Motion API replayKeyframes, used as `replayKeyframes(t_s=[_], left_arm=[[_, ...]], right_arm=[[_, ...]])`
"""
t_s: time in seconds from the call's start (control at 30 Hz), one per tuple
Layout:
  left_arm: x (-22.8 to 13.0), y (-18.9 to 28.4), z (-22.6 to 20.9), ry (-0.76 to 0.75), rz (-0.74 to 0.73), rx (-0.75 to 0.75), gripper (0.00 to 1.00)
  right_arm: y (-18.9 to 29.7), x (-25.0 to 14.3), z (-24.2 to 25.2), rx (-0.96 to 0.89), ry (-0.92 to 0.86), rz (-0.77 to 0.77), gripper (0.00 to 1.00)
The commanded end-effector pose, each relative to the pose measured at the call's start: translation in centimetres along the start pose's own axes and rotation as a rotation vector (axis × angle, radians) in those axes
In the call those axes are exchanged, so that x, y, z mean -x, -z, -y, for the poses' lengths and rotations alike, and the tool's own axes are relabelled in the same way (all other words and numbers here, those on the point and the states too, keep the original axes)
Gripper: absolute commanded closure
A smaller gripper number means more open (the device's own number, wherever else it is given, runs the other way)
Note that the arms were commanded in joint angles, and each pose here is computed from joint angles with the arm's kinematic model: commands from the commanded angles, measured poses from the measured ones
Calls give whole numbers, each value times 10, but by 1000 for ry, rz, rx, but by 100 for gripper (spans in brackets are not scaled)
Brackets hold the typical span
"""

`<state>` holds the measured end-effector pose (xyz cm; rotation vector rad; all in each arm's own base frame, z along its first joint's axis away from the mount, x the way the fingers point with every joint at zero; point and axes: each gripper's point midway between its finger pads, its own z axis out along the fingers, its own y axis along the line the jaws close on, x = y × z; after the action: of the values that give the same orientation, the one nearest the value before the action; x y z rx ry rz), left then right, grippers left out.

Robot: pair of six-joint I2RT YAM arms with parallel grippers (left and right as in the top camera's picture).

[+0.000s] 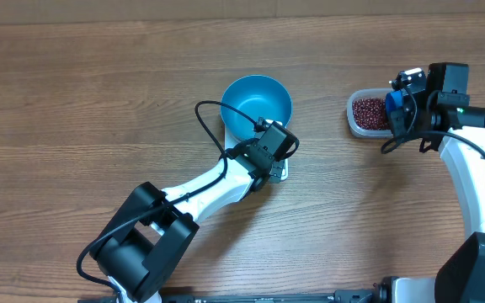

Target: Scoop item into bowl and weigh 150g on scale

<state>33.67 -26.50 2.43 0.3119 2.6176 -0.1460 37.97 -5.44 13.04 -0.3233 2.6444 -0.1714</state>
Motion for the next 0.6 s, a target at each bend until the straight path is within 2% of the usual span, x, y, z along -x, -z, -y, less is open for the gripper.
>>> replayKeyframes(t_s=[0.0,0.57], left_arm=[[-4,-6,-4,-24,-8,24,96],[-10,-6,-7,-28,-30,35,96]], right_arm=[[5,12,4,-14,-6,31,97],[5,12,4,-14,-9,31,96]])
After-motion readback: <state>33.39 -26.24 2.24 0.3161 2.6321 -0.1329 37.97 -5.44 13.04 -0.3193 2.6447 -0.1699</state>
